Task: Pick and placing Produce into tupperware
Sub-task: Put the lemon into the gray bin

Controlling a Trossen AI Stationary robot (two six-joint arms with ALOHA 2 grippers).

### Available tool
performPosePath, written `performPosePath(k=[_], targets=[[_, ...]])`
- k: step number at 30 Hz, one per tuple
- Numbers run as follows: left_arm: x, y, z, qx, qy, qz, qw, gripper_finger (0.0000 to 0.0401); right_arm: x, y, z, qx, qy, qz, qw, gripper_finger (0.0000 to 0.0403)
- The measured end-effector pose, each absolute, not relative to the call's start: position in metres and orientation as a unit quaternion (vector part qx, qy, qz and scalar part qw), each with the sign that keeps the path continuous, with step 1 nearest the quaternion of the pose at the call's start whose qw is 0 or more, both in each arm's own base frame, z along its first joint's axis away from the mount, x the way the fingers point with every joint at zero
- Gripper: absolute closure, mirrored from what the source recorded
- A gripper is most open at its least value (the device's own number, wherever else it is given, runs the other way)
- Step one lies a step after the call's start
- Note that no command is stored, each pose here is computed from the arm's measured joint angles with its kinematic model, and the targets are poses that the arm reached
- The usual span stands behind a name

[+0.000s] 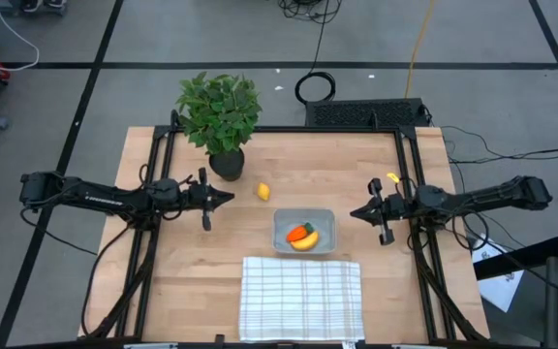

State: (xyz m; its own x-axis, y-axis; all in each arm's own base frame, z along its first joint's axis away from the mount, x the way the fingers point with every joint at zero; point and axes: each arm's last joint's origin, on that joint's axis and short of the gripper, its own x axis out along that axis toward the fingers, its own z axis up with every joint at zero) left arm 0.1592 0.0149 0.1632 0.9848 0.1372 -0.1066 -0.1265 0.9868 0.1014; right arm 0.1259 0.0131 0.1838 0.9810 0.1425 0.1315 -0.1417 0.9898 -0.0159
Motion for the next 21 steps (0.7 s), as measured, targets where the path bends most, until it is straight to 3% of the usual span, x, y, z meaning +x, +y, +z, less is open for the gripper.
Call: performPosePath(k=[7,13,21], targets=[[0.162,0.015,0.161,0.055,0.106,0.064,0.991,0.0375,0.125,0.013,0.184,-0.003,-0.069,0.071,0.995,0.0403],[0.178,0.017,0.186,0.056,0.183,0.061,0.98,0.0375,0.125,0.013,0.184,-0.005,-0.067,0.071,0.995,0.0403],[0.196,0.018,0.215,0.076,0.178,0.058,0.979,0.0375,0.125,0.013,0.184,-0.005,-0.067,0.071,0.995,0.0403]])
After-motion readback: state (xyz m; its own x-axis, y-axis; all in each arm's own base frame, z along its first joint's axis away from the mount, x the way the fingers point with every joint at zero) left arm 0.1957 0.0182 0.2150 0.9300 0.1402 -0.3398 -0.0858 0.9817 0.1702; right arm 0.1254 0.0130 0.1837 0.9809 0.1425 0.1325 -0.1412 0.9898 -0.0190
